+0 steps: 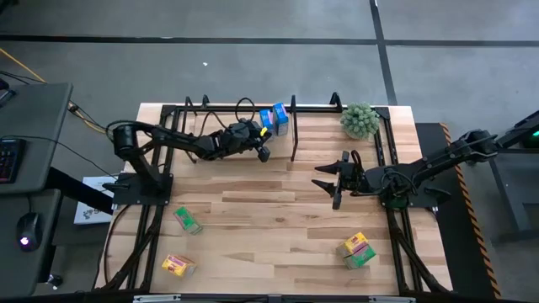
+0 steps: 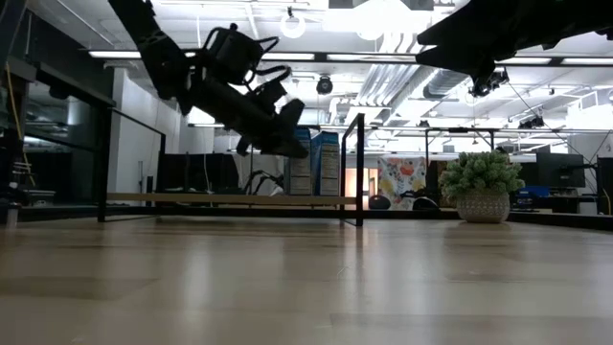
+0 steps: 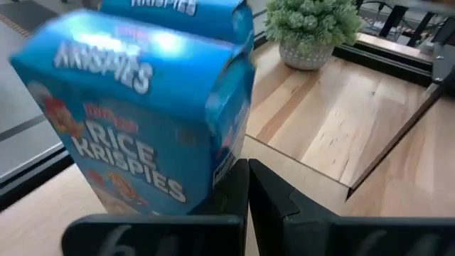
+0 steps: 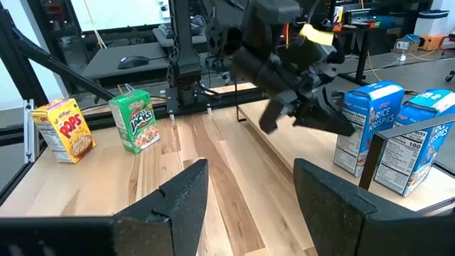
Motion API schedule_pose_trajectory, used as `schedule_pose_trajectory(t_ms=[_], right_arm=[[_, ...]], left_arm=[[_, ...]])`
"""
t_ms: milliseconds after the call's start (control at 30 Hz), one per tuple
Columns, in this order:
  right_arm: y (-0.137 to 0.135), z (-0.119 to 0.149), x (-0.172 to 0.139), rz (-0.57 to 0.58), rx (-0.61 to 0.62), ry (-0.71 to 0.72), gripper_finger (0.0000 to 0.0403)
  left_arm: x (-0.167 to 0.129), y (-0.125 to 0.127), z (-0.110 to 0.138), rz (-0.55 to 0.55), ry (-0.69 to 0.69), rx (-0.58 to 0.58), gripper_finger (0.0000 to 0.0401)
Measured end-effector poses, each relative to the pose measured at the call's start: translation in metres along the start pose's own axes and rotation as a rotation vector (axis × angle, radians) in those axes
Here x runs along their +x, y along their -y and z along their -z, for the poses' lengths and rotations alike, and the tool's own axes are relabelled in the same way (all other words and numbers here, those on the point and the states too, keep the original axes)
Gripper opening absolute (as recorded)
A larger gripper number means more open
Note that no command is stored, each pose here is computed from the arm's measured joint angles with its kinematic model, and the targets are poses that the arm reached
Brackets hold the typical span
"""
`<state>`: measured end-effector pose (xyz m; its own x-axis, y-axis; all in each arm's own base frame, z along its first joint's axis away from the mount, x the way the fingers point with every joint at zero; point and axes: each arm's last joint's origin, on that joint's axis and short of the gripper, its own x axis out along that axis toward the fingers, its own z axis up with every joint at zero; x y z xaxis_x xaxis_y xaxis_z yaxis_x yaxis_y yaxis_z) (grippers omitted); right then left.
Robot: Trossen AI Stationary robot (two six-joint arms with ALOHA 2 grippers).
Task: Stack cereal on shelf
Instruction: Put the blue cereal box on the shelf aligned with the blue cereal box
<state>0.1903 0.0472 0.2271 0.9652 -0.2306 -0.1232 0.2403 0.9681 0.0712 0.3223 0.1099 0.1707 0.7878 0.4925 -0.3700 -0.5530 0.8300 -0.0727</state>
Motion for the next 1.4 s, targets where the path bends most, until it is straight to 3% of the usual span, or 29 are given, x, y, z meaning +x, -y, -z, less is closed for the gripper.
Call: schedule_pose_trajectory(t_ms=[200, 333, 467, 633, 900, 1400], right_arm=[[0.0, 0.0, 0.0, 0.0, -0.026, 0.0, 0.02], [0.0, 0.0, 0.0, 0.0, -0.025, 0.0, 0.02], [0.0, 0.0, 0.0, -0.001, -0.017, 0.0, 0.02], [0.0, 0.0, 0.0, -0.001, -0.016, 0.001, 0.02], [0.0, -0.002, 0.0, 0.006, -0.035, 0.015, 0.02], [0.0, -0.001, 0.0, 0.006, -0.035, 0.013, 0.02]], left_arm=[[-0.027, 0.006, -0.016, 0.017, -0.04, 0.049, 0.0], [-0.044, 0.006, -0.023, -0.097, -0.008, 0.065, 0.0], [-0.047, -0.001, -0.008, -0.178, -0.016, 0.047, 0.0], [-0.037, -0.024, 0.014, -0.249, -0.031, -0.038, 0.0], [-0.005, -0.053, 0.019, -0.153, -0.007, -0.138, 0.0], [0.023, -0.059, 0.021, -0.138, -0.033, -0.171, 0.0]])
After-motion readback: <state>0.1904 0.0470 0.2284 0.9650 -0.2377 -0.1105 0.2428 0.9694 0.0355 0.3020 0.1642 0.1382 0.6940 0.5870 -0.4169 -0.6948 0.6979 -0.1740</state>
